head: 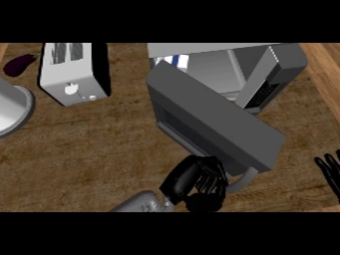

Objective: Pick up the milk, place it into the microwave and close the microwave

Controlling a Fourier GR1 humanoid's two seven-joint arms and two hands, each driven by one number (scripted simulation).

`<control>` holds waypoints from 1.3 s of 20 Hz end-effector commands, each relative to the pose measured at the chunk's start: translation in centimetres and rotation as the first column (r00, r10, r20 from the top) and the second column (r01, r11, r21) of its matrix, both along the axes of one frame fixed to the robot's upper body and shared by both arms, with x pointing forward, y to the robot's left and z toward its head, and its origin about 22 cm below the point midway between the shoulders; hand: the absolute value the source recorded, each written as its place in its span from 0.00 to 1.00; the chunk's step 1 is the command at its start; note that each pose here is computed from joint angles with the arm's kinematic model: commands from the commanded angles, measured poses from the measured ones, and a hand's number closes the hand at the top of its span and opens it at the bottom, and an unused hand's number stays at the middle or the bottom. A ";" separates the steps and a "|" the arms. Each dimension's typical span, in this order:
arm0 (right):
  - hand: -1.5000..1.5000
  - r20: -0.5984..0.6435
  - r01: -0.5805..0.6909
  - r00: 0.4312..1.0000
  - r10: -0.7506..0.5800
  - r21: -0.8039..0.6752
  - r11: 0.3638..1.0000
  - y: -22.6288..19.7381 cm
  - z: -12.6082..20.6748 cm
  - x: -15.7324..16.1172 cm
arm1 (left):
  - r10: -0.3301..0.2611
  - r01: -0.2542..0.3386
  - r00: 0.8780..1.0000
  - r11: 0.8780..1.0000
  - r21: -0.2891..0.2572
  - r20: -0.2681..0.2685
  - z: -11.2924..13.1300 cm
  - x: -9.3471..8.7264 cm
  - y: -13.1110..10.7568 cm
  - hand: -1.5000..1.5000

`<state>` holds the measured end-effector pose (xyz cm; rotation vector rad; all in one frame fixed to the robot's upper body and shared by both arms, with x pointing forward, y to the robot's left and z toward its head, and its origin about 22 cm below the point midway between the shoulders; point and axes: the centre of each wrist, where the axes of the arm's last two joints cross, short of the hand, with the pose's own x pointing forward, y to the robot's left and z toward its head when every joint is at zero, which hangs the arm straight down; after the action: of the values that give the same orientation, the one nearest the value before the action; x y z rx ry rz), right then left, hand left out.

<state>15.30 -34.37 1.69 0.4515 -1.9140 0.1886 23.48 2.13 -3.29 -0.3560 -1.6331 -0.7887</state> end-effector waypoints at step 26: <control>0.00 0.038 -0.087 0.995 0.087 -0.012 0.996 1.2 6.6 0.5 | 0.362 -0.350 0.932 0.915 -0.203 0.029 8.0 11.1 -2.1 1.00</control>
<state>15.89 -32.92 7.57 0.5383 -1.9191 0.2649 32.99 -0.28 3.78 -0.1814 -1.7629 -0.4289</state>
